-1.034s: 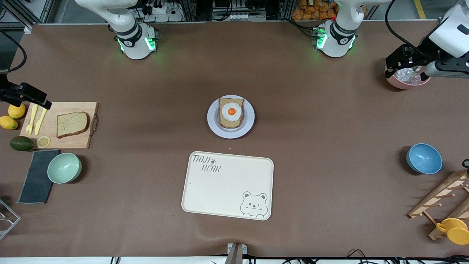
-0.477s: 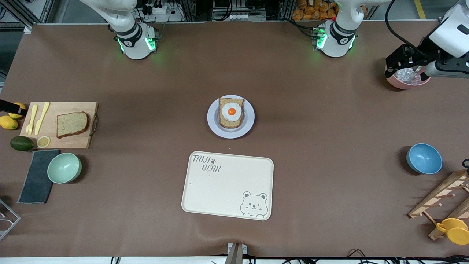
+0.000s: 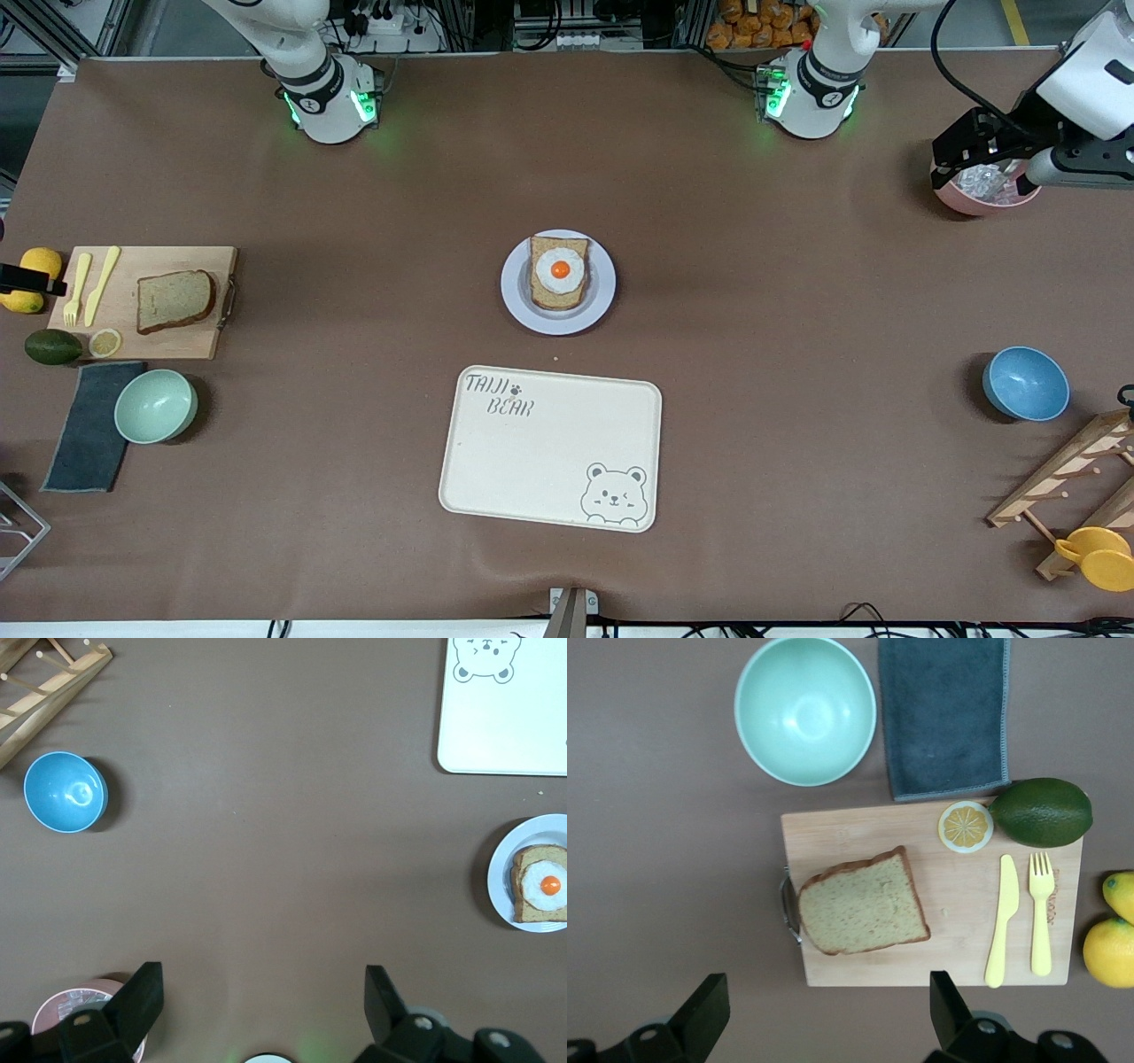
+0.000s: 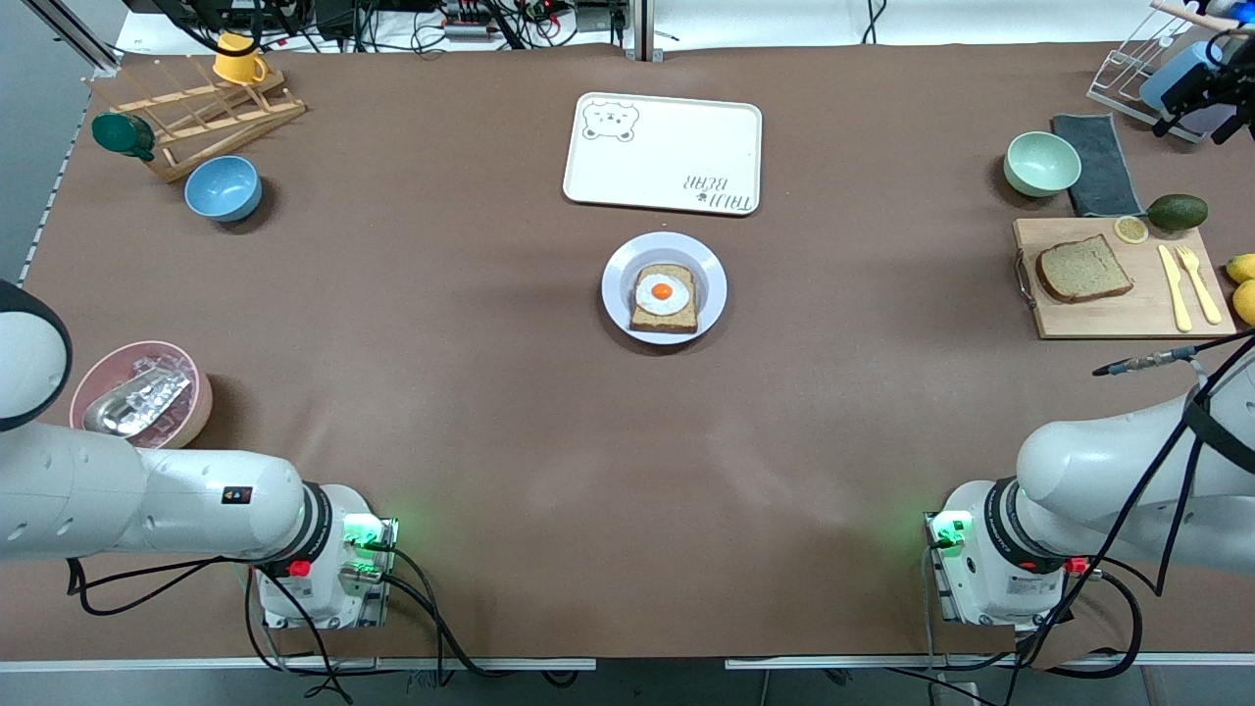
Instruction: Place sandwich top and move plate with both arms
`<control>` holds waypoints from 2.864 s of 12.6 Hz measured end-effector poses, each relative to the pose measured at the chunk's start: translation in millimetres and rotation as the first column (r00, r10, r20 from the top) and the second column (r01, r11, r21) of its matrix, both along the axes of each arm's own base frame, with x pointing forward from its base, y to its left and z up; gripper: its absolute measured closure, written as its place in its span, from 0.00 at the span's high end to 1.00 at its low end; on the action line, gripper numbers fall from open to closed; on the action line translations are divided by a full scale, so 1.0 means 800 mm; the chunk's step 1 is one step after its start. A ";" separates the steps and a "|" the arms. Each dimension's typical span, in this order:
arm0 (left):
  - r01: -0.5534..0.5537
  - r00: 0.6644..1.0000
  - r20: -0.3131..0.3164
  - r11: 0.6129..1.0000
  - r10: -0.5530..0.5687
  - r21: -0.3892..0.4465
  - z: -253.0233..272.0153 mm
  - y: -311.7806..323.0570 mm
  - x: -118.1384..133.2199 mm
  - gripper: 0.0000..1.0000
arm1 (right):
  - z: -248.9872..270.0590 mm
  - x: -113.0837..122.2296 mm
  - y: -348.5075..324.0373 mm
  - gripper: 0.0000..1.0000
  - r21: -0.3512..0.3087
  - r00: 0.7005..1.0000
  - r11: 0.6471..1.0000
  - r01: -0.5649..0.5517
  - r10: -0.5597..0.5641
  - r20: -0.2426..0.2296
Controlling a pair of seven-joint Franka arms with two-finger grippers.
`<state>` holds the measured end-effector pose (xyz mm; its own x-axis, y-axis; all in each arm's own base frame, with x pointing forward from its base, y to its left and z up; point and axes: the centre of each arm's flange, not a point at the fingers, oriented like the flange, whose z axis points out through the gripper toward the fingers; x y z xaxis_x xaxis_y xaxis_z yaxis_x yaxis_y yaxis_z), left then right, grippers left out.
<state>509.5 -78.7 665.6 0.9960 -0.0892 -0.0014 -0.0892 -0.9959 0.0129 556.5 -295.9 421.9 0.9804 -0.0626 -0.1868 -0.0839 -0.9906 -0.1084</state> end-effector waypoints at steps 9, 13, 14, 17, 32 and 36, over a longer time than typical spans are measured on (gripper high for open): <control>-0.084 0.983 -0.181 0.954 0.033 -0.286 -0.135 -0.010 0.059 1.00 | -0.174 -0.029 -0.075 0.87 0.081 0.992 0.989 -0.120 0.122 -0.028; -0.087 0.983 -0.180 0.952 0.034 -0.294 -0.145 -0.010 0.072 1.00 | -0.221 -0.031 -0.075 0.83 0.136 0.986 0.978 -0.158 0.163 -0.023; -0.084 0.984 -0.172 0.952 0.034 -0.294 -0.139 -0.010 0.070 1.00 | -0.229 -0.033 -0.077 0.79 0.144 0.985 0.975 -0.168 0.173 -0.019; -0.042 0.988 -0.154 0.952 -0.005 -0.302 -0.142 -0.006 0.072 1.00 | -0.252 -0.045 -0.086 0.59 0.183 0.983 0.966 -0.181 0.185 -0.009; -0.003 0.970 -0.215 0.880 -0.113 -0.475 -0.292 -0.088 0.086 1.00 | -0.290 -0.070 -0.086 0.04 0.243 0.957 0.926 -0.289 0.278 0.077; -0.069 0.965 -0.247 0.832 -0.084 -0.550 -0.342 -0.131 0.064 1.00 | -0.260 -0.049 -0.064 0.04 0.335 0.952 0.893 -0.301 0.303 0.048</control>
